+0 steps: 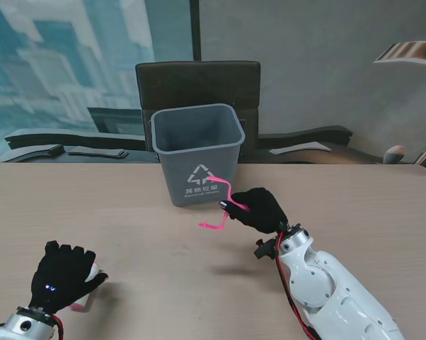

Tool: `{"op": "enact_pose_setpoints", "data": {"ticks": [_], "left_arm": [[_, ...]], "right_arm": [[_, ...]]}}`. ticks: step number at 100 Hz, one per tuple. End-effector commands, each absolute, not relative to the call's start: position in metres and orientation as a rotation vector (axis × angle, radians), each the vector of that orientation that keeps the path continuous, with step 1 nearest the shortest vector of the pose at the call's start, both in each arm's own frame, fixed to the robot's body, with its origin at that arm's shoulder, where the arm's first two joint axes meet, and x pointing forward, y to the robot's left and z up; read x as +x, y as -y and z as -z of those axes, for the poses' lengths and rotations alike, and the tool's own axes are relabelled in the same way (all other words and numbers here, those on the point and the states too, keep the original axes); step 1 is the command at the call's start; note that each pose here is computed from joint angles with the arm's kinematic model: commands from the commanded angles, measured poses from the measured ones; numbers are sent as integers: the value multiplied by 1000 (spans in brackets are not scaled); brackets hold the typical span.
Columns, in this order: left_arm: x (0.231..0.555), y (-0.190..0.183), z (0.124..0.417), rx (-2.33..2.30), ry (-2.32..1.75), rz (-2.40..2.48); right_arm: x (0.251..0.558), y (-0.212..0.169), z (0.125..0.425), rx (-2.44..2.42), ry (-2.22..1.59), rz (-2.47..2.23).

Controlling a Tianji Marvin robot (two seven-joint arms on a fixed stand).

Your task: Replace a lint-roller refill

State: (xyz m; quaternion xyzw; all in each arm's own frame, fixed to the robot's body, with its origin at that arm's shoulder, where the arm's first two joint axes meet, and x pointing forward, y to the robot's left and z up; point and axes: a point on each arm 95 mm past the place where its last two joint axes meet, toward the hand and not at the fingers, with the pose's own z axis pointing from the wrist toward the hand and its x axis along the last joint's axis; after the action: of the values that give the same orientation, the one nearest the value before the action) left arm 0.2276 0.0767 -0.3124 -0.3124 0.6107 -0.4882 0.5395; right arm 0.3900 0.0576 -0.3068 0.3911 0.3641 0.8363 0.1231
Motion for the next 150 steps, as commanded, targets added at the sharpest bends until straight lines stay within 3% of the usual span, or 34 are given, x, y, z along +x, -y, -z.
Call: {"op": "enact_pose_setpoints", "data": {"ticks": [1, 37, 150], "left_arm": [[221, -81, 322, -753, -1472, 1135], [202, -102, 339, -709, -1420, 969], [252, -95, 384, -904, -1629, 817]], "right_arm": [[389, -60, 308, 1146, -1084, -2440], [389, -62, 310, 1159, -1099, -2438], [391, -64, 313, 1192, -1113, -2437]]}}
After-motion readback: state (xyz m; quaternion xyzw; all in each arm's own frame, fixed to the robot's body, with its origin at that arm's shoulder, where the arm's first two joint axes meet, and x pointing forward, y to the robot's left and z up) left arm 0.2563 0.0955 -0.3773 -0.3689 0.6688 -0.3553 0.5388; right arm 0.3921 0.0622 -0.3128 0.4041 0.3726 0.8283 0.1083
